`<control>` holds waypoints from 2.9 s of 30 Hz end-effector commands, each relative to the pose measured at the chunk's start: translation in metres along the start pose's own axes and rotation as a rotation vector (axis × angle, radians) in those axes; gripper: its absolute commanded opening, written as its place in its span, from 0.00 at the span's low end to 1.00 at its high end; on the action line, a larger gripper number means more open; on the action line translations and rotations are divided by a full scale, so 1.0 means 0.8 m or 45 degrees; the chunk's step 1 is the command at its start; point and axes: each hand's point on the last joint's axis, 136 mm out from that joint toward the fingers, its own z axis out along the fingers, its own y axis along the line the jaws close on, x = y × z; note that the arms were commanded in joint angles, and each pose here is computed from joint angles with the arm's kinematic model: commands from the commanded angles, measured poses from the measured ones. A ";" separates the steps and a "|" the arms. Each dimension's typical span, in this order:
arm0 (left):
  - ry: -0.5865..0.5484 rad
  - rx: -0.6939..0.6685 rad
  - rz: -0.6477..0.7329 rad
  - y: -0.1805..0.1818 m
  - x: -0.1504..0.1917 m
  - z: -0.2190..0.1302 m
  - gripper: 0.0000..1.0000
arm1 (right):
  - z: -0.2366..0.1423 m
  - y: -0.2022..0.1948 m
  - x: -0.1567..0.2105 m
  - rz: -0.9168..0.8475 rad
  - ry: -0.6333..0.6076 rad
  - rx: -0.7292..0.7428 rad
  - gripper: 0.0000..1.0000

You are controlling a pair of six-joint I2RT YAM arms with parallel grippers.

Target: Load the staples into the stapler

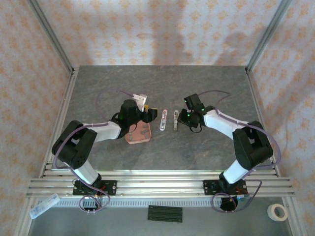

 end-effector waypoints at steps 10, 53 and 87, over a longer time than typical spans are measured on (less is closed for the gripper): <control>0.118 0.062 0.329 -0.022 -0.029 0.010 0.66 | 0.019 0.010 0.015 0.054 0.117 -0.106 0.27; 0.017 -0.052 0.277 -0.019 -0.052 -0.033 0.65 | -0.007 0.015 0.018 -0.087 0.108 -0.054 0.30; -0.029 -0.577 -0.686 0.127 0.063 -0.206 0.73 | 0.008 0.228 0.082 -1.545 0.276 0.188 0.34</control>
